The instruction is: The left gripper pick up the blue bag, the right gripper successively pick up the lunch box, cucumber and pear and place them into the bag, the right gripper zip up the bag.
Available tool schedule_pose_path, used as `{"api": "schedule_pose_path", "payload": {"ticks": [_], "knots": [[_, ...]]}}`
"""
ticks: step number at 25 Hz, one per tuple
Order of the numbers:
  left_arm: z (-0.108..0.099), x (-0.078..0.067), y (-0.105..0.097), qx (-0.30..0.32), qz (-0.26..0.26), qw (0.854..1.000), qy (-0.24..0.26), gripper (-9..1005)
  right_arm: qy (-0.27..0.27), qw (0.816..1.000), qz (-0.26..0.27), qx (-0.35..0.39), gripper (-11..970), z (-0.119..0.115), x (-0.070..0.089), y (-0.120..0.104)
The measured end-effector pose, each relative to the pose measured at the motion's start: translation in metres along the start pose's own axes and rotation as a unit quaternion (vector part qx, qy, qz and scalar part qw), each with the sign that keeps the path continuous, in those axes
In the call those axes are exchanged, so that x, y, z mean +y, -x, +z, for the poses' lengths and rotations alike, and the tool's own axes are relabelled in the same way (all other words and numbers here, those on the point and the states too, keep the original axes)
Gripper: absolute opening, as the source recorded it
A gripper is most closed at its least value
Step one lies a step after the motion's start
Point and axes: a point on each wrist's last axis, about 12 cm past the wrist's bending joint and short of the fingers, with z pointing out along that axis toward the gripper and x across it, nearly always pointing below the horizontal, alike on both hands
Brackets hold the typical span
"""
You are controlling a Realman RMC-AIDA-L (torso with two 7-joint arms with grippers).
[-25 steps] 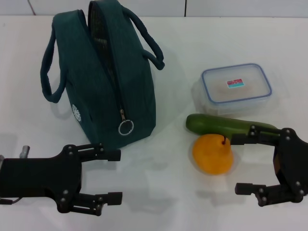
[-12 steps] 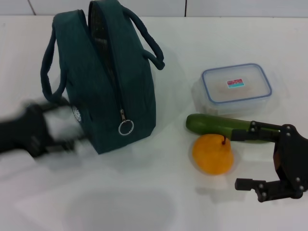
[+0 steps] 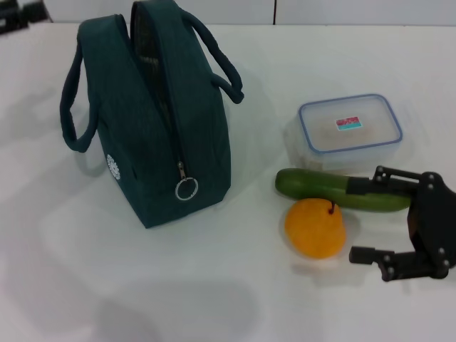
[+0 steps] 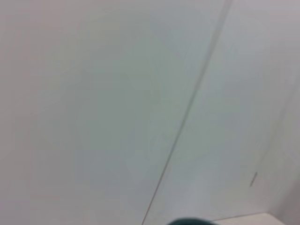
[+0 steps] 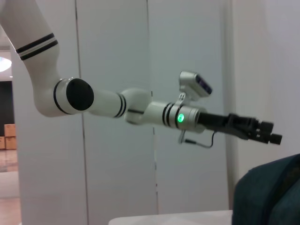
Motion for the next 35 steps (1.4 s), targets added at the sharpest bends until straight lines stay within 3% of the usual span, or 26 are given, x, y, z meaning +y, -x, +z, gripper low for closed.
{"api": "schedule_pose_path", "payload": {"ticks": [3, 9, 29, 35], "knots": [[0.014, -0.007, 0.021, 0.049, -0.047, 0.997, 0.022, 864, -0.009, 1.000, -0.003, -0.003, 830, -0.002, -0.002, 0.001], [0.039, -0.027, 0.028, 0.154, -0.113, 0.979, 0.071, 862, -0.018, 1.000, -0.008, -0.009, 830, -0.003, -0.003, 0.003], [0.056, -0.042, 0.003, 0.189, -0.167, 0.964, 0.079, 837, -0.019, 1.000, -0.019, -0.005, 829, -0.003, -0.008, 0.005], [0.059, -0.045, -0.002, 0.189, -0.130, 0.971, 0.064, 826, -0.020, 1.000, -0.018, -0.004, 828, -0.004, -0.007, 0.004]]}}
